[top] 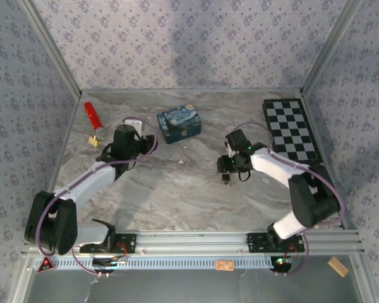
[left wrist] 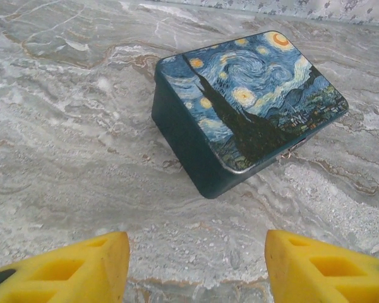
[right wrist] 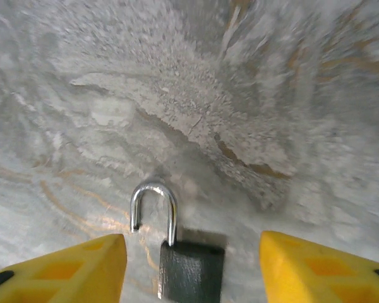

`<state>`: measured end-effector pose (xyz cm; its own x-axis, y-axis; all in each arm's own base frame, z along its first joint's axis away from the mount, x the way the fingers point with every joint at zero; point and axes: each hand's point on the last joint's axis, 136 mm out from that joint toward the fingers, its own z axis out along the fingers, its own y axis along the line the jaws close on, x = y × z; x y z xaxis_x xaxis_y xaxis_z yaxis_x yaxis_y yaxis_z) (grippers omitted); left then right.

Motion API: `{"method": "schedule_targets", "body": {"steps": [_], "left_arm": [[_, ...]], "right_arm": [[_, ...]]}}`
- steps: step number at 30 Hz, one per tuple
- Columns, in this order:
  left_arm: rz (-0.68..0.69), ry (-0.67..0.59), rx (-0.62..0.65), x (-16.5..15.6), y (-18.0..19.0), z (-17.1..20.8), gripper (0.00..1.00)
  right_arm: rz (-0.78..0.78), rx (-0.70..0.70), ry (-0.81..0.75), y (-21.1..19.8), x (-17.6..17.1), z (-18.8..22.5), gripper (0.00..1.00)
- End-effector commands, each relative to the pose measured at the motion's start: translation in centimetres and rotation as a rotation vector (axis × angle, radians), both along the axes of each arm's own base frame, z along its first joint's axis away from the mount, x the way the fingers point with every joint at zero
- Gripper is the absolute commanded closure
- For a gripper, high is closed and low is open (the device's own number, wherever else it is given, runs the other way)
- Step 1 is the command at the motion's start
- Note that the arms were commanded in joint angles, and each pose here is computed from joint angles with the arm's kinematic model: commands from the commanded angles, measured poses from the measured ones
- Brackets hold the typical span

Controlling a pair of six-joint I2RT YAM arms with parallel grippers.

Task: Unlock a padlock with a key

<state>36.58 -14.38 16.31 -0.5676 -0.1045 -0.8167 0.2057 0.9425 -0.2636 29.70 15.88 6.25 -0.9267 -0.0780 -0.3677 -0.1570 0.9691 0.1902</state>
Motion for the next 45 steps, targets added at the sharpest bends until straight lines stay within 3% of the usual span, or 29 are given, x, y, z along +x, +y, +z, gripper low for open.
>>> {"method": "schedule_targets", "body": {"steps": [1,9,11,16,19,22,25,32,37,45], "left_arm": [[0.029,-0.090,-0.034,-0.2,1.0,2.7,0.40],[0.092,-0.181,-0.017,-3.0,4.0,6.1,0.26],[0.096,-0.193,-0.016,-3.7,4.4,6.8,0.22],[0.126,-0.216,-0.009,-5.3,5.5,7.1,0.14],[0.137,-0.187,-0.004,-5.9,5.9,6.9,0.12],[0.154,-0.191,-0.010,-6.5,6.3,6.7,0.00],[0.213,-0.206,0.007,-6.7,7.6,6.6,0.00],[0.509,-0.213,0.113,-6.8,12.9,5.4,0.00],[0.804,-0.256,0.250,-7.8,18.2,4.6,0.00],[0.933,-0.225,0.354,-5.7,21.3,1.8,0.00]], "right_arm": [[-0.035,-0.047,-0.131,-1.7,0.3,4.8,0.35],[-0.082,-0.036,-0.552,-5.6,-1.2,16.7,0.21],[-0.087,-0.022,-0.647,-6.5,-1.8,18.4,0.17],[-0.266,0.038,-0.792,-10.3,-2.0,20.4,0.16],[-0.374,0.058,-0.876,-12.4,-2.2,20.6,0.13],[-0.406,0.058,-0.948,-13.4,-2.6,20.1,0.10],[-0.444,0.043,-0.965,-14.4,-2.9,19.0,0.04],[-0.440,0.072,-1.062,-14.6,-2.3,16.0,0.01],[-0.502,0.004,-1.029,-16.2,-1.3,13.8,0.01],[-0.451,-0.142,-0.909,-16.7,1.4,11.3,0.01]]}}
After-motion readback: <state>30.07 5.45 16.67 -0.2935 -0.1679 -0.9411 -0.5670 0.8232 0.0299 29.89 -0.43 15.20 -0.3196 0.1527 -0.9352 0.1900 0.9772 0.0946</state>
